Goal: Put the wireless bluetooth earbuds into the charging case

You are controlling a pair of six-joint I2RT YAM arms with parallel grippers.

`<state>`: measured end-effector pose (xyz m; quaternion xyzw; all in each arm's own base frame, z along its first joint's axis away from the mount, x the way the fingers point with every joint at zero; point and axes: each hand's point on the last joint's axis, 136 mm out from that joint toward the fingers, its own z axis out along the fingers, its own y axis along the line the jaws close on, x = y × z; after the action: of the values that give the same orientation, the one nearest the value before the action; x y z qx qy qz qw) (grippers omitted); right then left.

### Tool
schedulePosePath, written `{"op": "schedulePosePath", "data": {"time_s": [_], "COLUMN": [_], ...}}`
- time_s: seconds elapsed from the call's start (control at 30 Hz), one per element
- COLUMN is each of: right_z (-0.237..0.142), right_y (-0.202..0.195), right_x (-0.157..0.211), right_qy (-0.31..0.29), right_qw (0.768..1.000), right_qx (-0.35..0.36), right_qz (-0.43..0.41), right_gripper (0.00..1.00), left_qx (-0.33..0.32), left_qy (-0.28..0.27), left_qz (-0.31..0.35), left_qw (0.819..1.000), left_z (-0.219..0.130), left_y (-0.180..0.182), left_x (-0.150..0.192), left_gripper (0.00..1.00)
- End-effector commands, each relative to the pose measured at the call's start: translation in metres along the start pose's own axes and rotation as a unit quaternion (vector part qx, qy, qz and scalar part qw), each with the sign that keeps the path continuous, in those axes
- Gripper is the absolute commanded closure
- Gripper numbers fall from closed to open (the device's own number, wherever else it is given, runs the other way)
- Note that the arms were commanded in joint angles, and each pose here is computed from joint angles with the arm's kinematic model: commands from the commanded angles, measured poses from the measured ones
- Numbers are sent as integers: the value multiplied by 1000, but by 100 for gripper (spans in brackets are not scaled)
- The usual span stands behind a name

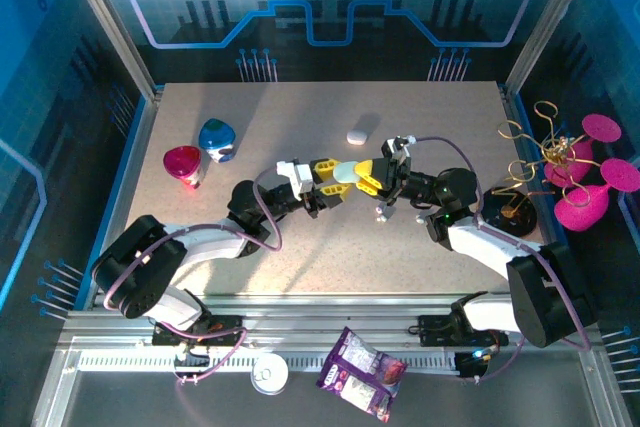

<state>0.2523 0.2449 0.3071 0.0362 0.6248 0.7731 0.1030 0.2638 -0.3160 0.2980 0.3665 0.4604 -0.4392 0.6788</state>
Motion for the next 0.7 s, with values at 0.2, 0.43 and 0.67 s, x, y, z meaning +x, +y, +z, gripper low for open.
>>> {"op": "schedulePosePath", "data": {"time_s": [0.2, 0.43, 0.67], "right_z": [-11, -28, -48], "right_y": [2, 2, -1], "right_x": [-9, -3, 22], "right_qy": [-21, -4, 59], "right_qw": [998, 968, 847], "right_qx": [28, 121, 256], "right_qz": [-48, -221, -462], "right_gripper": [45, 23, 19], "left_qx": [22, -4, 29], "left_qy": [-7, 39, 73], "left_qz": [-6, -57, -116], "left_qw": [1000, 998, 990], "left_z": [-2, -11, -25], "left_y": [-5, 11, 11], "left_x": [-6, 4, 6], "left_gripper": [74, 75, 78]}}
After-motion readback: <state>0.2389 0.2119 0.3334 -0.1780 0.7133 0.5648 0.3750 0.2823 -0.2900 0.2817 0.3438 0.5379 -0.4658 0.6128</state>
